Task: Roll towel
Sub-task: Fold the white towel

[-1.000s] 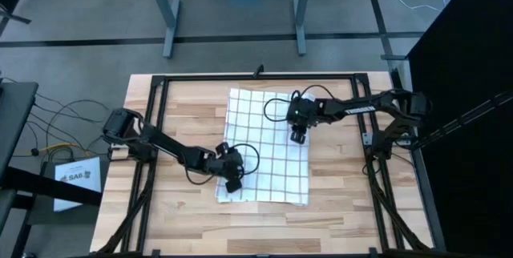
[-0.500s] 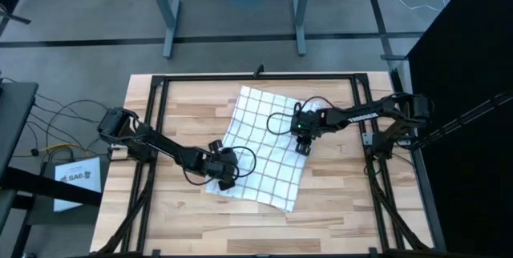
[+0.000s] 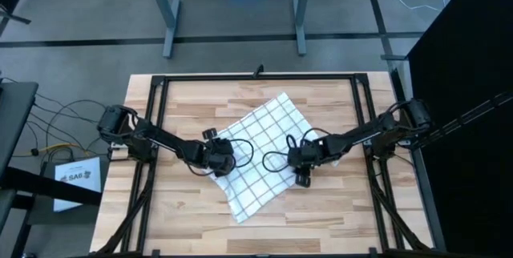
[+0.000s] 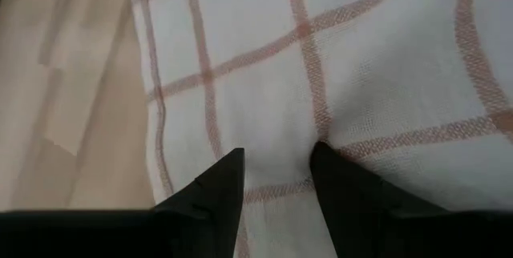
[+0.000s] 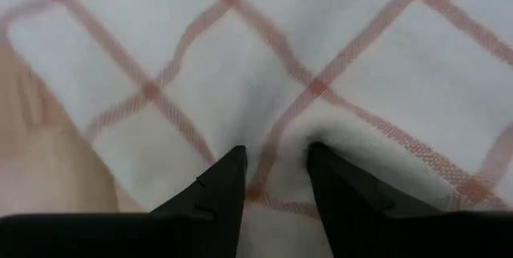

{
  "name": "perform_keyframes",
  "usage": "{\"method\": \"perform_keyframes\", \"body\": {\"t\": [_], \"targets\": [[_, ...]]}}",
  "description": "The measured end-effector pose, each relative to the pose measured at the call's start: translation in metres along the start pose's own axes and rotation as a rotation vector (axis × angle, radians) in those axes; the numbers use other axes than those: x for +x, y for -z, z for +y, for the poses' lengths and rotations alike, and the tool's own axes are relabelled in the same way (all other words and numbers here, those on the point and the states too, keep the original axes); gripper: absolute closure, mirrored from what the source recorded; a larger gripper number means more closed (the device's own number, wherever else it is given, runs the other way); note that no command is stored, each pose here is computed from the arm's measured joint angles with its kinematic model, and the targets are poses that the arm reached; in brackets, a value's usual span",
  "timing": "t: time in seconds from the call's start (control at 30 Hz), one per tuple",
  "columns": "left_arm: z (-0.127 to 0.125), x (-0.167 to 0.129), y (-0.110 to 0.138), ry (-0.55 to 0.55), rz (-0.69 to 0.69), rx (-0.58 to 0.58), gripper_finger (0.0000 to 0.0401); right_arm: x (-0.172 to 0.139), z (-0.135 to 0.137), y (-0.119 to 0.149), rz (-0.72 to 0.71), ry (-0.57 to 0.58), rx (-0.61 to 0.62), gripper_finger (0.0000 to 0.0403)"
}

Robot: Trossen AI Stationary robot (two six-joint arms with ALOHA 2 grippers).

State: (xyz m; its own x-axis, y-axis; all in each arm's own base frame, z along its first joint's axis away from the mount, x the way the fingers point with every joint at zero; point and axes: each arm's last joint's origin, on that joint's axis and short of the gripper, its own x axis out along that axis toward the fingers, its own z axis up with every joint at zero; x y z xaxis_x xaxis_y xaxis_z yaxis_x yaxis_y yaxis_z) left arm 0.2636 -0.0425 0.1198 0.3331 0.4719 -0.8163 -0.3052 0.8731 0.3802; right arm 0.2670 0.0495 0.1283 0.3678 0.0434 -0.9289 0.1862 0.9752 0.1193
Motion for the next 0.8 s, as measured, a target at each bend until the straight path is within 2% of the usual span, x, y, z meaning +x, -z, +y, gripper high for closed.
{"method": "perform_keyframes", "body": {"t": [0.1, 0.2, 0.3, 0.4, 0.6, 0.7, 0.8], "targets": [[-0.007, -0.026, -0.011, 0.133, -0.058, -0.024, 0.0265, -0.011, -0.009, -0.007, 0.025, 0.086, -0.052, 0.0275], [-0.012, -0.050, -0.024, 0.227, -0.173, -0.138, 0.0265, -0.024, -0.023, -0.025, -0.023, 0.151, -0.094, 0.0275], [-0.029, -0.051, -0.021, 0.352, -0.140, -0.224, 0.0265, -0.027, -0.046, -0.031, 0.005, 0.199, -0.116, 0.0275], [-0.051, -0.050, -0.018, 0.423, -0.147, -0.277, 0.0265, -0.029, -0.072, -0.036, 0.022, 0.240, -0.149, 0.0275], [-0.089, -0.027, -0.006, 0.455, -0.119, -0.343, 0.0265, -0.031, -0.116, -0.032, 0.094, 0.274, -0.148, 0.0275], [-0.095, -0.023, -0.001, 0.438, -0.107, -0.335, 0.0265, -0.027, -0.127, -0.023, 0.125, 0.220, -0.101, 0.0275], [-0.091, -0.023, 0.006, 0.353, -0.085, -0.299, 0.0265, -0.020, -0.125, -0.009, 0.152, 0.180, -0.078, 0.0275]]}}
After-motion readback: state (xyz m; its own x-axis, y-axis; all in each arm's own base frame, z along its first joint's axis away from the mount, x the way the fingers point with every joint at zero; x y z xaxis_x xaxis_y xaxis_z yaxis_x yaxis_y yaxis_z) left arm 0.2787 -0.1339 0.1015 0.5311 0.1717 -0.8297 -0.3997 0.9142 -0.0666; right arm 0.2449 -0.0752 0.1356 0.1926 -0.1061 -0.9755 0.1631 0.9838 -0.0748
